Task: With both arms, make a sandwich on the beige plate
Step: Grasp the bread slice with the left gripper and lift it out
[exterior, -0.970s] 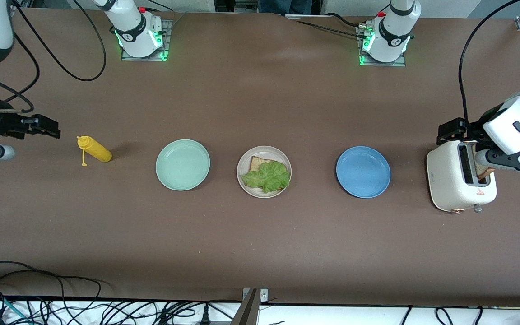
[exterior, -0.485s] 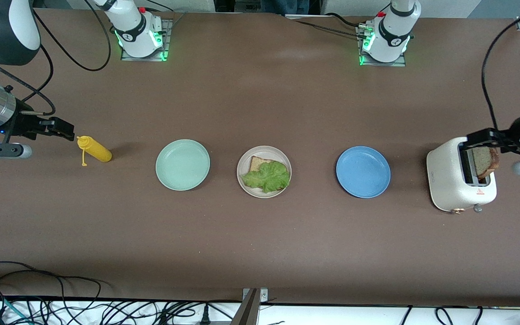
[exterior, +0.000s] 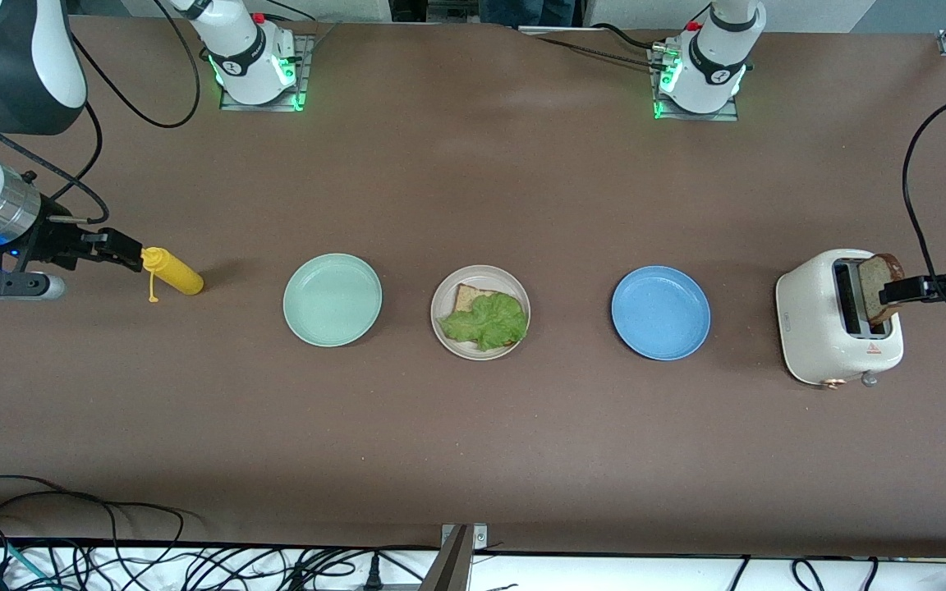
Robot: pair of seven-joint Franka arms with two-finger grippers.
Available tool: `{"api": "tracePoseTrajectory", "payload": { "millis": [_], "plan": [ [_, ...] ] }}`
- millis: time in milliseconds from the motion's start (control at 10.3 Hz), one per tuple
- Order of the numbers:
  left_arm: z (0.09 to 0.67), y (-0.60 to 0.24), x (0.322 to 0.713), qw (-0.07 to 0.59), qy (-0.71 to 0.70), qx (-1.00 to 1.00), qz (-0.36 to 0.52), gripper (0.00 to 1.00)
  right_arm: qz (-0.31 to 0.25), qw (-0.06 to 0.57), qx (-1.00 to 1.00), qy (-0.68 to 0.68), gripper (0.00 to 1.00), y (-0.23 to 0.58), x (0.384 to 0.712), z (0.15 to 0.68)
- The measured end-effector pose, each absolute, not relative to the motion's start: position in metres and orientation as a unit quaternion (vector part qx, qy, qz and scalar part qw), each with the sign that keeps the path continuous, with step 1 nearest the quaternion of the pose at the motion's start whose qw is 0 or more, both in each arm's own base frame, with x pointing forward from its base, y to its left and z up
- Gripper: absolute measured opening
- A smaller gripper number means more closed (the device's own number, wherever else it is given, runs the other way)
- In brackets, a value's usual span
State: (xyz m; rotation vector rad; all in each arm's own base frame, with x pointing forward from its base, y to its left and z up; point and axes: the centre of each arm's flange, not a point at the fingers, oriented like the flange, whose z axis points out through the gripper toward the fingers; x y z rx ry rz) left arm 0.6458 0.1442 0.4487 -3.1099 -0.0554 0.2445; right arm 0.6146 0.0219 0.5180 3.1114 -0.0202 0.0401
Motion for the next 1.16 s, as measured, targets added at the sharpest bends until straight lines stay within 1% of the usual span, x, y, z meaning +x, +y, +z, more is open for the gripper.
{"api": "tracePoseTrajectory", "payload": {
  "millis": [194,388,582,679,873,970,1067,1164],
  "plan": [
    [0.420,0.173,0.632,0.003,-0.020,-0.995,0.095,1.00,0.053,0.014,0.998,-0.020,1.00,0.009,0.614,0.541],
    [0.396,0.182,0.624,0.005,-0.021,-0.996,0.089,0.99,0.087,0.015,0.996,-0.021,1.00,0.007,0.597,0.584],
    [0.376,0.180,0.609,0.018,-0.013,-0.995,0.094,0.94,0.088,0.015,0.996,-0.020,1.00,0.010,0.586,0.600],
    [0.376,0.176,0.604,0.021,-0.011,-0.995,0.097,0.81,0.083,0.016,0.996,-0.026,1.00,0.004,0.585,0.599],
    [0.383,0.173,0.598,0.023,-0.010,-0.995,0.096,0.52,0.076,-0.001,0.996,-0.048,1.00,-0.017,0.584,0.597],
    [0.385,0.172,0.596,0.024,-0.010,-0.995,0.097,0.33,0.075,-0.006,0.996,-0.049,1.00,-0.018,0.585,0.596],
    [0.385,0.172,0.595,0.024,-0.010,-0.995,0.098,0.19,0.073,-0.007,0.996,-0.044,1.00,-0.011,0.586,0.594],
    [0.385,0.172,0.595,0.024,-0.010,-0.995,0.098,0.12,0.070,-0.007,0.997,-0.040,1.00,-0.005,0.588,0.590]
  ]
}}
